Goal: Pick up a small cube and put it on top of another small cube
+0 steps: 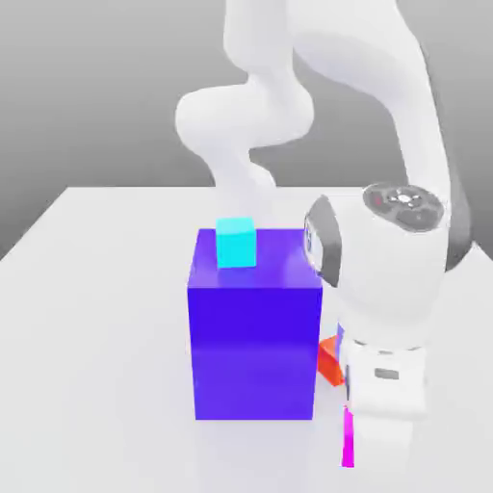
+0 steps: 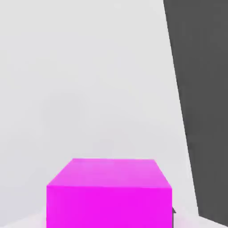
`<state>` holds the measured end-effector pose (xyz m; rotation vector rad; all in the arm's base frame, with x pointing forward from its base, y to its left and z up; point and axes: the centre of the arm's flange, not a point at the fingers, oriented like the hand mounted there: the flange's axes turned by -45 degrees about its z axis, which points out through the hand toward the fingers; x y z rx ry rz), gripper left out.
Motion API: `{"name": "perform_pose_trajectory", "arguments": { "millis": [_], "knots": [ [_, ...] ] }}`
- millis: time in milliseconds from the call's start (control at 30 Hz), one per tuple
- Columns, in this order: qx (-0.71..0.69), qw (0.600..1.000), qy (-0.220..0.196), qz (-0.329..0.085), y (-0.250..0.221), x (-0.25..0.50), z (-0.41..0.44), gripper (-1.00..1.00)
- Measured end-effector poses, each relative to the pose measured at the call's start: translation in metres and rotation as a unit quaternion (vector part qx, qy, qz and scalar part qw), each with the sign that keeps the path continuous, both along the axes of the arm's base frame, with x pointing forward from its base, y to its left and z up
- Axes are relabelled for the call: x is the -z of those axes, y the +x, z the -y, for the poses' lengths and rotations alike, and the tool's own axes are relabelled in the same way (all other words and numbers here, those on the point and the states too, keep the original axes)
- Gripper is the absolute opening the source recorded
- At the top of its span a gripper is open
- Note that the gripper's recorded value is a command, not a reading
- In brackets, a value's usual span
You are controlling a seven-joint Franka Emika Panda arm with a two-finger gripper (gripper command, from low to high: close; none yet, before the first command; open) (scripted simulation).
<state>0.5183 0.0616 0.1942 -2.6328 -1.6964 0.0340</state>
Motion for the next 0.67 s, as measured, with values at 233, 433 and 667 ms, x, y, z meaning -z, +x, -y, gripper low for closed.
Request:
{"name": "perform_pose_trajectory", "arguments": {
  "millis": [233, 433, 667],
  "knots": [
    [0.273, 0.962, -0.002, -0.004, 0.029, -0.015, 0.174, -1.00],
    [0.481, 0.877, -0.002, 0.005, 0.013, -0.027, 0.323, -1.00],
    [0.540, 0.842, -0.003, 0.009, 0.004, 0.002, 0.369, 1.00]
  ]
}}
